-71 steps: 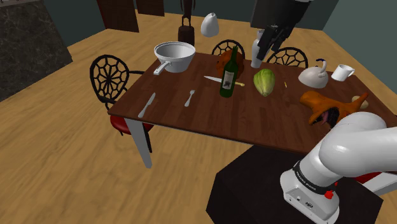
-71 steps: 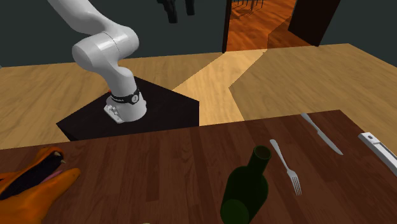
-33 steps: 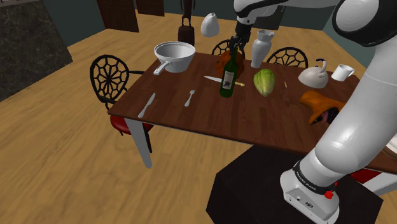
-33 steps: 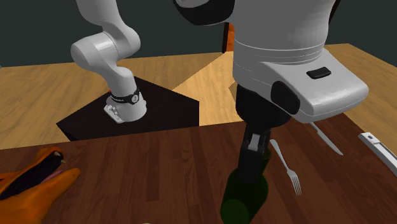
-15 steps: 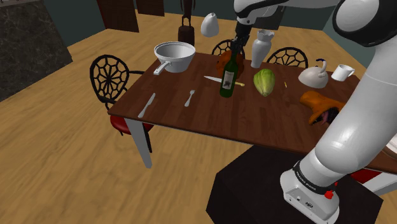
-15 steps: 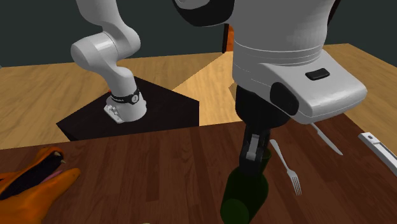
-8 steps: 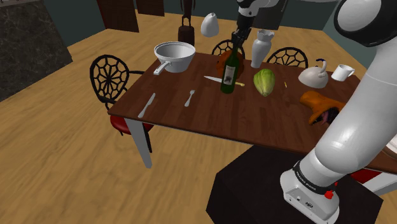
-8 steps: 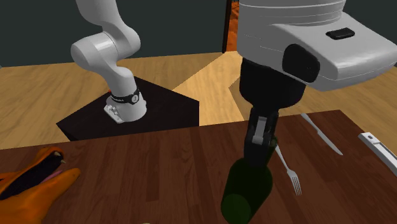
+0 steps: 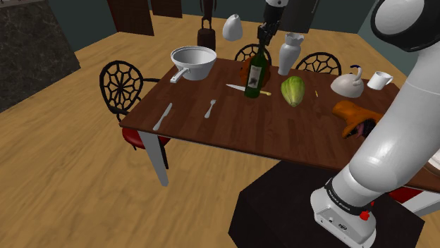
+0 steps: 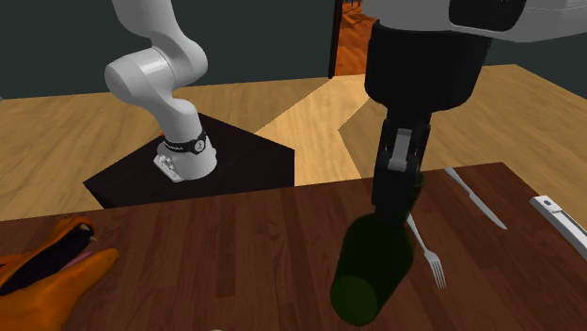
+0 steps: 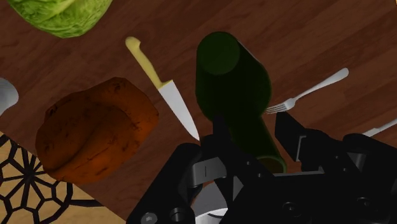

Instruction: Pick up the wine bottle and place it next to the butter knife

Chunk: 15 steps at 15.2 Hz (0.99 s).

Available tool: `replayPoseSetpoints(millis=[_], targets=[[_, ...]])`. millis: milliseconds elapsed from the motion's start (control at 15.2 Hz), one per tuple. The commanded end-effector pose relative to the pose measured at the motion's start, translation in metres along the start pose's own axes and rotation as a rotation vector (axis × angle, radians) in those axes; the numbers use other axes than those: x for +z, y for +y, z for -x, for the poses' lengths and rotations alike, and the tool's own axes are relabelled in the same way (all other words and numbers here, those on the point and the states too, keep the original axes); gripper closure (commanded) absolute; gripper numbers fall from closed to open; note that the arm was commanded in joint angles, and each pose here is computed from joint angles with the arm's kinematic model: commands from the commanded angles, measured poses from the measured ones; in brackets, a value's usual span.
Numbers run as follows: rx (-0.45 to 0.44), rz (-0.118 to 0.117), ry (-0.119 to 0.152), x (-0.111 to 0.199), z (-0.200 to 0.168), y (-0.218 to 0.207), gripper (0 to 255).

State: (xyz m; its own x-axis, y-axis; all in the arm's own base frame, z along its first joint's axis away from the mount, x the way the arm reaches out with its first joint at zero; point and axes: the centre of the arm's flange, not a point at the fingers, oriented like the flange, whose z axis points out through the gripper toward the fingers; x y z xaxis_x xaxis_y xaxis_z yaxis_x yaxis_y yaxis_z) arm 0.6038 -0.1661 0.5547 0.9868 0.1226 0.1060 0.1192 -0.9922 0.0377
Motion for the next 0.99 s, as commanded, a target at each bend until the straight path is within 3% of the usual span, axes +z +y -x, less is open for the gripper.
replayPoseSetpoints(millis=[0, 924], targets=[[0.000, 0.000, 0.000, -0.002, -0.002, -0.021, 255], [0.000, 0.000, 0.000, -0.008, -0.020, -0.205, 255]])
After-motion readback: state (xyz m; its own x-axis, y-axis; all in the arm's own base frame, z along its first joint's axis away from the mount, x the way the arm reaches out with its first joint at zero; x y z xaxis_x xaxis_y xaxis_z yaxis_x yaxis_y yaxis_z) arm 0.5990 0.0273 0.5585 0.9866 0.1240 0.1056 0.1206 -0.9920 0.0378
